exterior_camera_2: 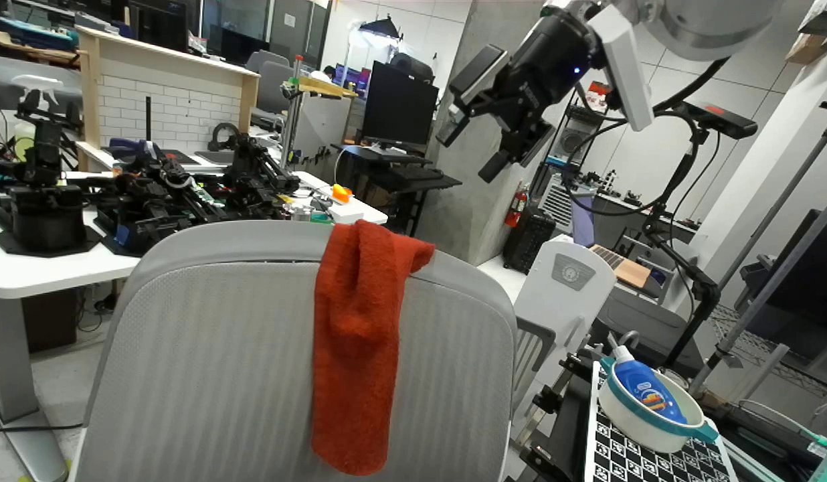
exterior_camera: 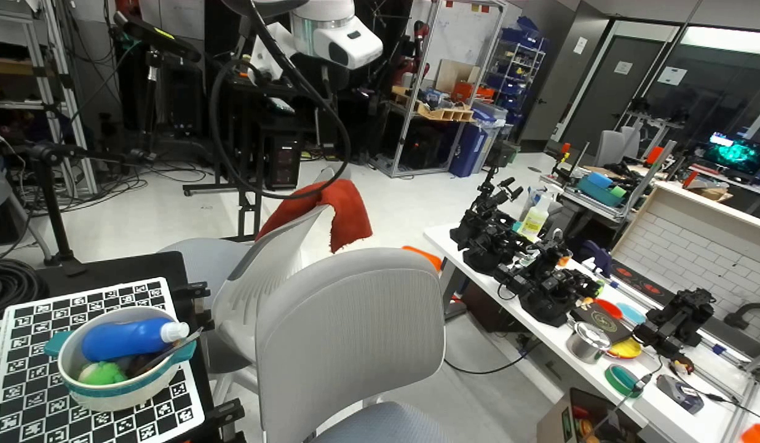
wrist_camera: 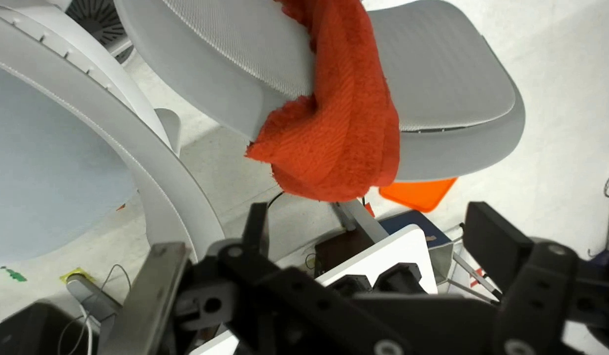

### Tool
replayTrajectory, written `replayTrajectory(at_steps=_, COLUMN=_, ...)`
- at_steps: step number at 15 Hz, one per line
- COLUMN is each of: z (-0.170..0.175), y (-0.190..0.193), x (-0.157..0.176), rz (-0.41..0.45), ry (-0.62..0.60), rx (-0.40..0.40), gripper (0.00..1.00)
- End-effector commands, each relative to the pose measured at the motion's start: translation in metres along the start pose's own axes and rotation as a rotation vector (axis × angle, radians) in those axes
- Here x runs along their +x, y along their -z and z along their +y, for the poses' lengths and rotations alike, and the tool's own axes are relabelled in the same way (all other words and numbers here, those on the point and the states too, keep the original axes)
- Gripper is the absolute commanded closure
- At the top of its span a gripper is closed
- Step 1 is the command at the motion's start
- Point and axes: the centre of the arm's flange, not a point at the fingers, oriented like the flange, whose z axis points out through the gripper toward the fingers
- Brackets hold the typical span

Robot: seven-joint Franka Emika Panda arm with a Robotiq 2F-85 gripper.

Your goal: Move the orange towel to the backrest of the chair on the left then return it to the chair on the right.

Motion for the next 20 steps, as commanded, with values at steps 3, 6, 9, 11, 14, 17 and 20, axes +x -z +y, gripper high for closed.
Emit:
replayTrajectory(at_steps=3, z=-0.034, y=-0.038, x=0.048, rz=-0.063, ry=-0.035, rx=-0.004, gripper=0.00)
replayTrajectory(at_steps=6, z=-0.056, y=-0.071, x=0.040, rz=-0.119, ry=-0.046, rx=-0.028, gripper=0.00)
replayTrajectory(at_steps=9, z=-0.071, y=-0.112, x=0.025, rz=-0.159, ry=-0.054, rx=-0.065, gripper=0.00)
replayTrajectory(at_steps=11, z=-0.076, y=-0.133, x=0.021, rz=-0.175, ry=-0.059, rx=-0.103, gripper=0.00)
replayTrajectory(at_steps=14, z=-0.076, y=-0.158, x=0.022, rz=-0.192, ry=-0.077, rx=-0.151, gripper=0.00)
replayTrajectory(at_steps=17, z=-0.076, y=-0.170, x=0.025, rz=-0.209, ry=-0.087, rx=-0.184, gripper=0.26)
replayTrajectory(at_steps=20, z=-0.078, y=-0.168, x=0.030, rz=-0.222, ry=-0.092, rx=-0.191, gripper=0.51)
